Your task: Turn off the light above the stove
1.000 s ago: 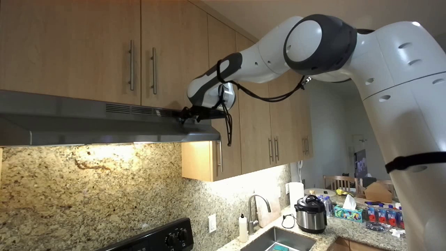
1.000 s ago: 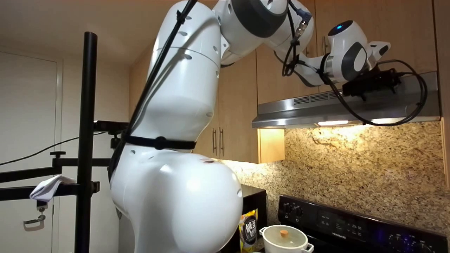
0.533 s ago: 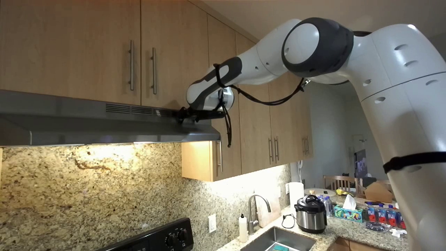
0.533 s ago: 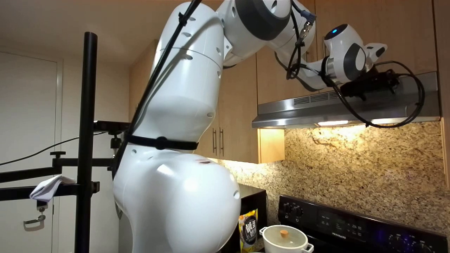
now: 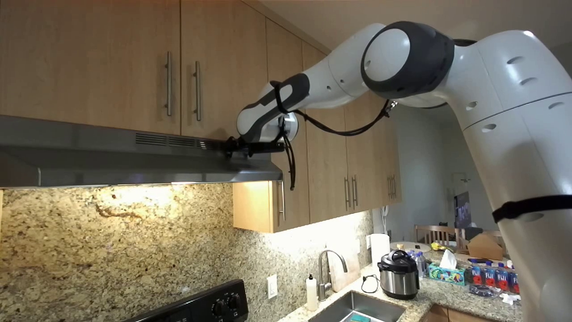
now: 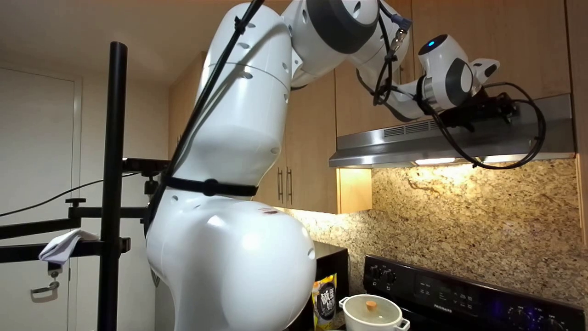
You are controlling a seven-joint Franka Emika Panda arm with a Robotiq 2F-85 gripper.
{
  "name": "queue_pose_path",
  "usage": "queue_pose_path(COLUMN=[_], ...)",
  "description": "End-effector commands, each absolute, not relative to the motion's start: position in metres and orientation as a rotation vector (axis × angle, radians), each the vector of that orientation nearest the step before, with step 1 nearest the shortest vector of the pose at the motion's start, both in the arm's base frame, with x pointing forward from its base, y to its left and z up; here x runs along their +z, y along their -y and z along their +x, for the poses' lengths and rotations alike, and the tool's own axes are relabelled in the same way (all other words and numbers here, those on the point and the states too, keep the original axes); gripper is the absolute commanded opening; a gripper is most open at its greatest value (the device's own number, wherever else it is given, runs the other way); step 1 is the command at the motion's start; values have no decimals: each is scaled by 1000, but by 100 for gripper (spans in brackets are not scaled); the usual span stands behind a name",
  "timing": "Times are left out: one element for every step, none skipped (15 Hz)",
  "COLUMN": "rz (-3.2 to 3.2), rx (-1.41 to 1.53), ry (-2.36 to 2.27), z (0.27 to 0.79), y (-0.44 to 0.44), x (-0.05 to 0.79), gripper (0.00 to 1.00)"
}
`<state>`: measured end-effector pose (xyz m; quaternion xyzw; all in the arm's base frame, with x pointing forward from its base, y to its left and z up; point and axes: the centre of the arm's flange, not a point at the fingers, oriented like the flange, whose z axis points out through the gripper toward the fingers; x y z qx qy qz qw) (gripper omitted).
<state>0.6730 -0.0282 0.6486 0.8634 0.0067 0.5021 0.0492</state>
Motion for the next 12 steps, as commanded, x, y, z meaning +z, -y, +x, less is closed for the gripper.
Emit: queue_pose_path(rz=[2635, 2638, 2639, 2640, 2632, 2629, 2629, 2632, 2632, 2634, 2641, 2642], rx=[1534, 1537, 1538, 1538, 1544, 1540, 1532, 1531, 1527, 1522, 1517, 1518], ry=[-25, -28, -29, -30, 2, 14, 60, 97, 120, 135, 135, 134], z=[673, 673, 673, 673, 668, 667, 662, 657, 653, 651, 646, 642], y=[26, 24, 23, 23, 28, 32, 40, 47, 54, 59, 62, 65], x=[649, 649, 649, 649, 651, 651, 652, 652, 653, 653, 654, 655], gripper=[100, 100, 100, 100, 100, 100, 100, 100, 100, 100, 100, 100])
